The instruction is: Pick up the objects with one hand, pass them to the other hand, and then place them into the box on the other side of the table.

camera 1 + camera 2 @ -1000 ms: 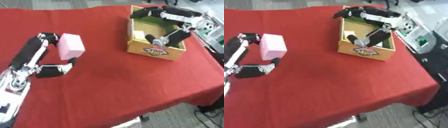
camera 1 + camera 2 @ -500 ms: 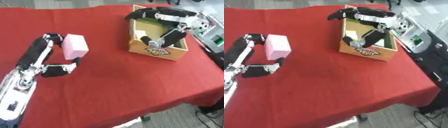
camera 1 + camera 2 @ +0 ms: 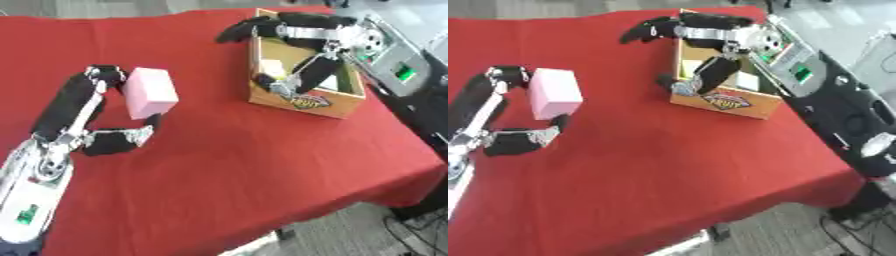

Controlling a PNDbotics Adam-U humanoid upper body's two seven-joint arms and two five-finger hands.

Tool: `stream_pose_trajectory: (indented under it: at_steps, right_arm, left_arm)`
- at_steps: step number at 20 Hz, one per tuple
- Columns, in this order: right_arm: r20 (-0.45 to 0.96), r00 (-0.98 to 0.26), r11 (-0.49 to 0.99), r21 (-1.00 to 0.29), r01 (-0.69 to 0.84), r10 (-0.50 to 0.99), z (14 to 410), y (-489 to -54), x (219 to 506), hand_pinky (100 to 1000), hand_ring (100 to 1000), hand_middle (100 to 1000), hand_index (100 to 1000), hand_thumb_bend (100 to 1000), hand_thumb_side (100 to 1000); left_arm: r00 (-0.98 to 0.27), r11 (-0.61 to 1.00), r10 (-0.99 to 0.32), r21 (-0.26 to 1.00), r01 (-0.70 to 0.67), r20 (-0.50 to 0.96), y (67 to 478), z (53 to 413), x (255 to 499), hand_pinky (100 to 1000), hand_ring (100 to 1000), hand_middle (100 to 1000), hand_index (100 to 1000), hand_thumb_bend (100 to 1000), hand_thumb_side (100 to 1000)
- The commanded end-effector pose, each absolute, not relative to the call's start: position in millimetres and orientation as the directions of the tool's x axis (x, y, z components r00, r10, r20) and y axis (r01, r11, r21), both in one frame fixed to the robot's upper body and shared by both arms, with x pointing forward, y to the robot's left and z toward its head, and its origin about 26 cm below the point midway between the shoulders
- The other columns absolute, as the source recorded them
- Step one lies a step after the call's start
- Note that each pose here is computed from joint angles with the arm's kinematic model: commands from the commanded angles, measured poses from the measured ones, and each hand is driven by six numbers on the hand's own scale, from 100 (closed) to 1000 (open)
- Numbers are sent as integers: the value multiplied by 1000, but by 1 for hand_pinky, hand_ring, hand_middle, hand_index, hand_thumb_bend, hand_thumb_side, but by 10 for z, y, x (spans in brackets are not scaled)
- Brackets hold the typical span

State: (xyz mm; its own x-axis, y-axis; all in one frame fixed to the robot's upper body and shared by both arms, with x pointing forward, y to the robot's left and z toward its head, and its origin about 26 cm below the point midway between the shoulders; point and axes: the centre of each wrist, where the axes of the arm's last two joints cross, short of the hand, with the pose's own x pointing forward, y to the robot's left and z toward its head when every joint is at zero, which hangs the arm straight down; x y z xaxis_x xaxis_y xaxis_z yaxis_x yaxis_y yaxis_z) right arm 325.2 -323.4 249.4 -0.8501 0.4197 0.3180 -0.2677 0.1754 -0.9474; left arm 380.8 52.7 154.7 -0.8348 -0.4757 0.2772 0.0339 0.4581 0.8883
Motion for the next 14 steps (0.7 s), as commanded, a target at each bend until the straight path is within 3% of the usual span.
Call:
stream_pose_trajectory:
  at_steps: [1, 14]
  right_arm:
    - [305, -851, 164, -952, -259, 428, 2585, -3254, 3259, 966, 1000, 950, 1000, 100, 198]
    - [355, -827, 153, -935, -321, 436, 2514, -3248, 3345, 987, 1000, 952, 1000, 100, 198]
  left_arm:
    - [-857, 461, -450, 887, 17, 251, 404, 1617, 3796, 701, 552, 473, 538, 100, 241]
    - [-851, 500, -451, 866, 9, 269, 207, 1496, 3833, 699, 546, 467, 538, 100, 254]
